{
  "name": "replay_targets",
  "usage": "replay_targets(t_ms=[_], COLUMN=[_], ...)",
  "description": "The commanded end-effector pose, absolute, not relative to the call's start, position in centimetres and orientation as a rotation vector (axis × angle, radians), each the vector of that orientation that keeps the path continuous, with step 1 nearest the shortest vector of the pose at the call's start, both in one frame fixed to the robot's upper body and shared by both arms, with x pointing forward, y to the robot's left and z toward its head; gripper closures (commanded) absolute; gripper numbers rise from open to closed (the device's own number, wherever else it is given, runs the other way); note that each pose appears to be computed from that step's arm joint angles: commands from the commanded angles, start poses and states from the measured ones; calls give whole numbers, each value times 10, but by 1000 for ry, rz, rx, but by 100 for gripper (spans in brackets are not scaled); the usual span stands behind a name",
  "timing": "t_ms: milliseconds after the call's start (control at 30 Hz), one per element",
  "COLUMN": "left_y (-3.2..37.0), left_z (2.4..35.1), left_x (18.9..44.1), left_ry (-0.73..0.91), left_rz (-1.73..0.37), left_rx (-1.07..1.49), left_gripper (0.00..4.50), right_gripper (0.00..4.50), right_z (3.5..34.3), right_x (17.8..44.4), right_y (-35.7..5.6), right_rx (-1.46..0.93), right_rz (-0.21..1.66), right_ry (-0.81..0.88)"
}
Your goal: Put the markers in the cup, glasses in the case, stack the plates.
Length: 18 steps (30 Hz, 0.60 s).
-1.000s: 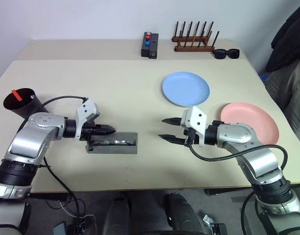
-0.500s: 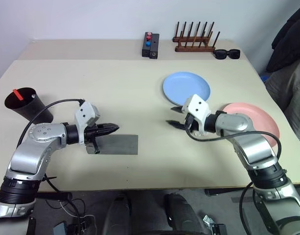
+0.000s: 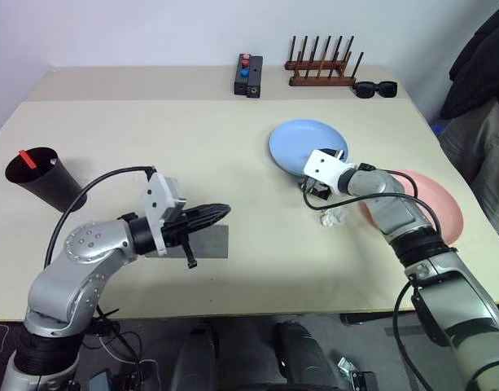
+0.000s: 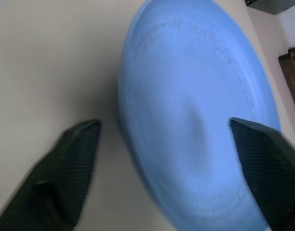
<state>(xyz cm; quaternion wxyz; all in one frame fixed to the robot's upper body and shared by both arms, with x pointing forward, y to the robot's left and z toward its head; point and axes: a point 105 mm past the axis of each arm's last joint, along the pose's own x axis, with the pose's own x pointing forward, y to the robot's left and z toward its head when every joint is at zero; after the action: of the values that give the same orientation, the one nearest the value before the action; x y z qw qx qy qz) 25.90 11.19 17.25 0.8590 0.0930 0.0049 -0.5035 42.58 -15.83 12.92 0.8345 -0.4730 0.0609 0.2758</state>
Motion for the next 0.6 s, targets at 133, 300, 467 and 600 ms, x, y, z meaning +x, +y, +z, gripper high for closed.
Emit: replay_targets(t_ms=[133,300,467,600], left_y=[107,107,99,90], left_z=[180,179,176,174], left_x=[254,256,256,258], left_ry=[-31,-31,-33,-44], left_rz=[-1061,-1049,-1082,-1129], left_rx=[196,180,190,215], left_gripper=[450,450,450,450], right_gripper=[402,449,449,449], right_z=[137,148,187,202], right_x=[430,426,399,360], right_y=[-157,-159,-186,-226], right_rx=[-1051,-1091,-1091,-1100], right_rz=[575,556,516,538], right_ry=[82,27,-41,23])
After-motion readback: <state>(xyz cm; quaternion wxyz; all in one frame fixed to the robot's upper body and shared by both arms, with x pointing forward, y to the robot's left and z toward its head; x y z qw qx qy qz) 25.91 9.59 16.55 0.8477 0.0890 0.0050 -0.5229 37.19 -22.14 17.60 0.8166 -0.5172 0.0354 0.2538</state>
